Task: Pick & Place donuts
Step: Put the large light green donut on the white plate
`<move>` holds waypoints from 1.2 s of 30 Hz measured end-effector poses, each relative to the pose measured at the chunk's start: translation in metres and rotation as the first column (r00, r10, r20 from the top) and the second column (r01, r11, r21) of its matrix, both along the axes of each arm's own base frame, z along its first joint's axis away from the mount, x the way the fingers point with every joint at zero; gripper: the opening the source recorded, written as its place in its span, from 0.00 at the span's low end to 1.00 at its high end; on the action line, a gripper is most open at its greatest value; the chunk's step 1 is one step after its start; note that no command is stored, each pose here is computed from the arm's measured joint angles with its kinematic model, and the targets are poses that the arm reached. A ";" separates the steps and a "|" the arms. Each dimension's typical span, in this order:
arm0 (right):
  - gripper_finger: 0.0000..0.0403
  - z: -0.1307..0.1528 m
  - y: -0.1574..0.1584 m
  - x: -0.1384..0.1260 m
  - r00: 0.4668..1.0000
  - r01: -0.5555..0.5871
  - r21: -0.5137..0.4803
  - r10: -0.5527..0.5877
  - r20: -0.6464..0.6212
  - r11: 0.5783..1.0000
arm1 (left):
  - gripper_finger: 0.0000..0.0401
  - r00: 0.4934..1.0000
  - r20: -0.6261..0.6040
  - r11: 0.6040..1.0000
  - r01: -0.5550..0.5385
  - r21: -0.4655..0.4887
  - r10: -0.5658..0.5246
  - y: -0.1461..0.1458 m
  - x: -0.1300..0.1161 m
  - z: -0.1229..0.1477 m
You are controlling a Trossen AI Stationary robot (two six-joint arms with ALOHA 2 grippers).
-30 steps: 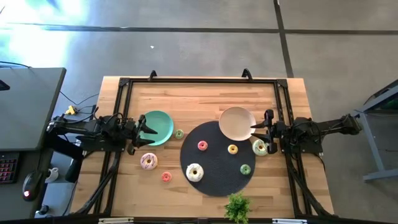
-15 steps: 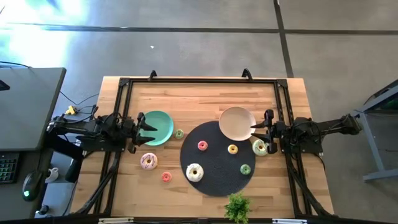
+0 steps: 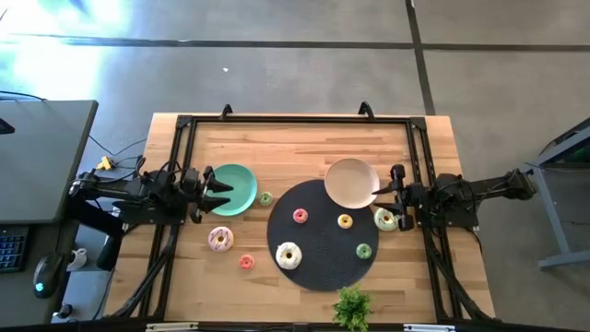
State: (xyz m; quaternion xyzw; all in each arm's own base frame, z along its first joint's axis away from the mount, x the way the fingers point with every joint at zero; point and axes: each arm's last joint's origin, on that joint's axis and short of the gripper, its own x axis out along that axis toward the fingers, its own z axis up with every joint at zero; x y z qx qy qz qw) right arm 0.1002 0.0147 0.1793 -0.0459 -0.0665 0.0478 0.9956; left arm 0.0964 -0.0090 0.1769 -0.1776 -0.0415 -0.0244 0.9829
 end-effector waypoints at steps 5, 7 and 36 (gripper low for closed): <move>0.34 0.000 0.000 0.000 1.000 -0.007 0.017 0.007 -0.001 1.000 | 0.49 0.998 0.040 0.998 0.049 -0.026 -0.048 -0.001 -0.002 0.009; 0.34 0.002 0.000 0.000 1.000 -0.002 0.025 0.002 0.022 1.000 | 0.49 0.994 0.088 0.997 0.072 -0.026 -0.070 -0.002 -0.003 0.014; 0.34 0.093 -0.008 0.004 0.921 0.296 0.037 -0.275 -0.276 0.955 | 0.49 0.976 0.189 0.994 0.109 -0.014 -0.104 -0.002 -0.005 0.025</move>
